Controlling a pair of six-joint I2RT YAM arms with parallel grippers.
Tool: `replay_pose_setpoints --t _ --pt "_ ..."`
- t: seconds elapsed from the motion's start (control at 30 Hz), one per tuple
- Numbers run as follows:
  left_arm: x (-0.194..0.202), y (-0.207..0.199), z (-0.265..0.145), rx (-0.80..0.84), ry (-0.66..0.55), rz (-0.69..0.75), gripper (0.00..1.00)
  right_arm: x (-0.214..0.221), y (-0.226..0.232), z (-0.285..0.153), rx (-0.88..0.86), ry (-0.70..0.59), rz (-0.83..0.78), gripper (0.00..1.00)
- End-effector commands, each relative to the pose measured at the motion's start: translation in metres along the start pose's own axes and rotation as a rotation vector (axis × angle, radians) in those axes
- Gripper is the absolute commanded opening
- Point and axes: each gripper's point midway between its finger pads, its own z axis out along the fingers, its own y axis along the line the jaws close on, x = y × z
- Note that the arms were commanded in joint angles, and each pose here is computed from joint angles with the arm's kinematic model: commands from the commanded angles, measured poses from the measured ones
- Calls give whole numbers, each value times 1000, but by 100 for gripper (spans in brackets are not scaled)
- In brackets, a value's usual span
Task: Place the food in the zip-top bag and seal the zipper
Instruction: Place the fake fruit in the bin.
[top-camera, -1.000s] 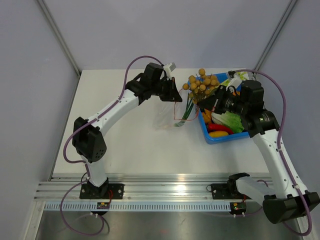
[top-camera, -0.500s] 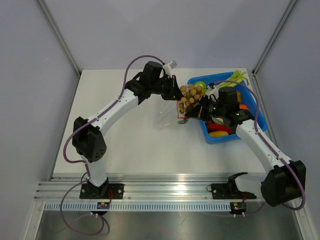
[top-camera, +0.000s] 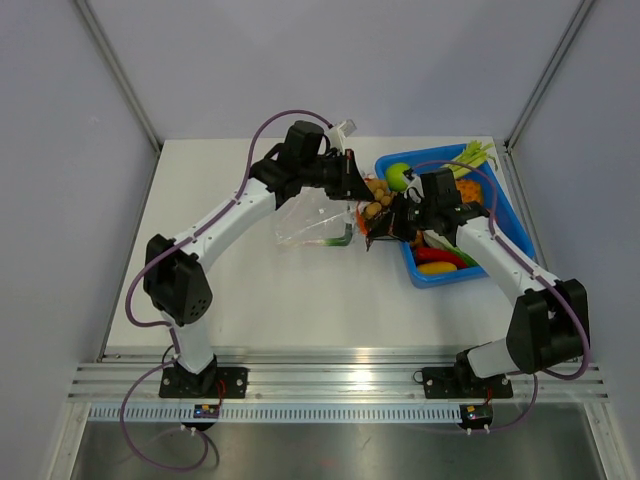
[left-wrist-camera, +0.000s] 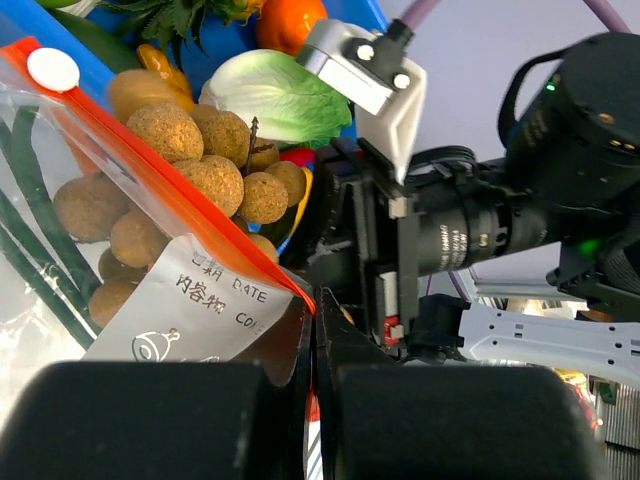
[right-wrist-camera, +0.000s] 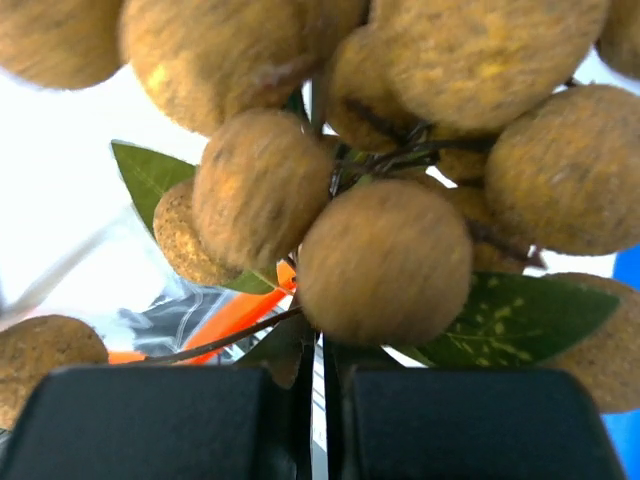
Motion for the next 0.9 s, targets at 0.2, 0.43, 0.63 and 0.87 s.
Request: replay_pose_setpoints --t 0.2,0.43,0.63,0.87 --pt "-15 -52 -27 149 -54 95 0 -10 0 -10 64 -18 -75 0" --pt "2 -46 -5 174 48 93 0 -8 3 -39 131 -33 -145 0" --pt "10 -55 21 181 128 114 0 3 13 -75 165 -33 -231 0" --pt "18 -54 43 199 191 131 0 13 22 -103 175 -38 -290 0"
